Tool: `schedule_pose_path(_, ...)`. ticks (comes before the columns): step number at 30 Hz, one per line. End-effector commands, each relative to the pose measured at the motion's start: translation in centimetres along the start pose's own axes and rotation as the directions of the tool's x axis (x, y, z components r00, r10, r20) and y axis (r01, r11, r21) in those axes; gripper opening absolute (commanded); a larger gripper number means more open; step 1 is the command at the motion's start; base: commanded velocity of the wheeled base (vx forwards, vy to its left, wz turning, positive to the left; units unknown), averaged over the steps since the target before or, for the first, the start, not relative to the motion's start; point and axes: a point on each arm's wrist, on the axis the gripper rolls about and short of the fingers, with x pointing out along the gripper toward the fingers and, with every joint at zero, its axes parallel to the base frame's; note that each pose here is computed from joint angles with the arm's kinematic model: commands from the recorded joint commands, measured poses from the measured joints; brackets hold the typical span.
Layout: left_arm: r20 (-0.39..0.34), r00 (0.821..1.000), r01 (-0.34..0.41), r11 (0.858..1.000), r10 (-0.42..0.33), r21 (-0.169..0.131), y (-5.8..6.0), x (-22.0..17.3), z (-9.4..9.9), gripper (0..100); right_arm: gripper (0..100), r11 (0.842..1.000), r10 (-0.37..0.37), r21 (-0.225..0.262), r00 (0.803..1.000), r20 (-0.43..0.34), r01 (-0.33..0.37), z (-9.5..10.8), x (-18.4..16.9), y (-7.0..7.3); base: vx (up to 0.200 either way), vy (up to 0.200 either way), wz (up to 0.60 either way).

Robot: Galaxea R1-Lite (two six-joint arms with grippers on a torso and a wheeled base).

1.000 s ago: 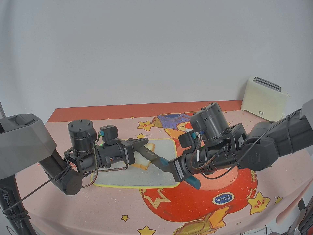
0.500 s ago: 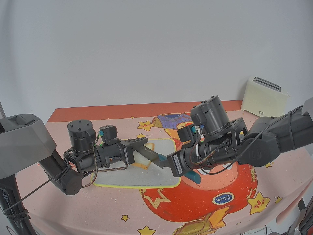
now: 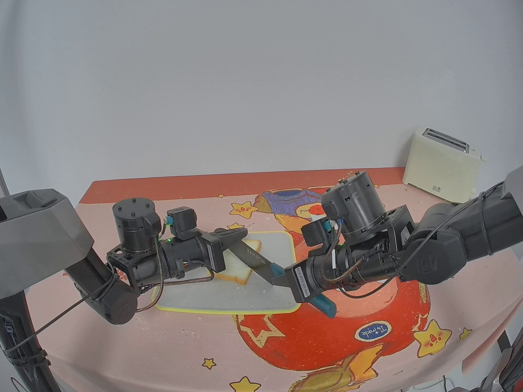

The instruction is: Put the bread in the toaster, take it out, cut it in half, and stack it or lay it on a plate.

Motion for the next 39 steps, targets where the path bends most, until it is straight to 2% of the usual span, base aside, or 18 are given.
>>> schedule_pose_path(1, -0.009, 1.000, -0.006, 1.000, 0.006, -0.006, 0.2, -0.1, -0.3, 0, 0, 1.000, 0.005, 0.002, 1.000, 0.022, -0.005, 0.6, -0.3, 0.2, 0.000, 0.000, 0.00)
schedule_pose_path(14, -0.023, 1.000, -0.011, 1.000, 0.011, -0.012, 0.4, 0.0, -0.8, 0, 0, 1.000, 0.018, -0.002, 0.997, 0.077, -0.018, 2.3, -0.9, 0.7, 0.000, 0.000, 0.00)
schedule_pose_path(26, -0.012, 1.000, -0.005, 1.000, 0.005, -0.007, 0.3, 0.0, -0.5, 0, 0, 1.000, -0.002, 0.015, 1.000, -0.007, 0.002, -0.1, 0.2, -0.1, 0.000, 0.000, 0.00)
schedule_pose_path(39, -0.029, 0.999, -0.024, 1.000, 0.023, -0.020, 0.8, -0.1, -1.0, 0, 0, 1.000, 0.008, 0.007, 0.999, 0.034, -0.008, 1.0, -0.5, 0.3, 0.000, 0.000, 0.00)
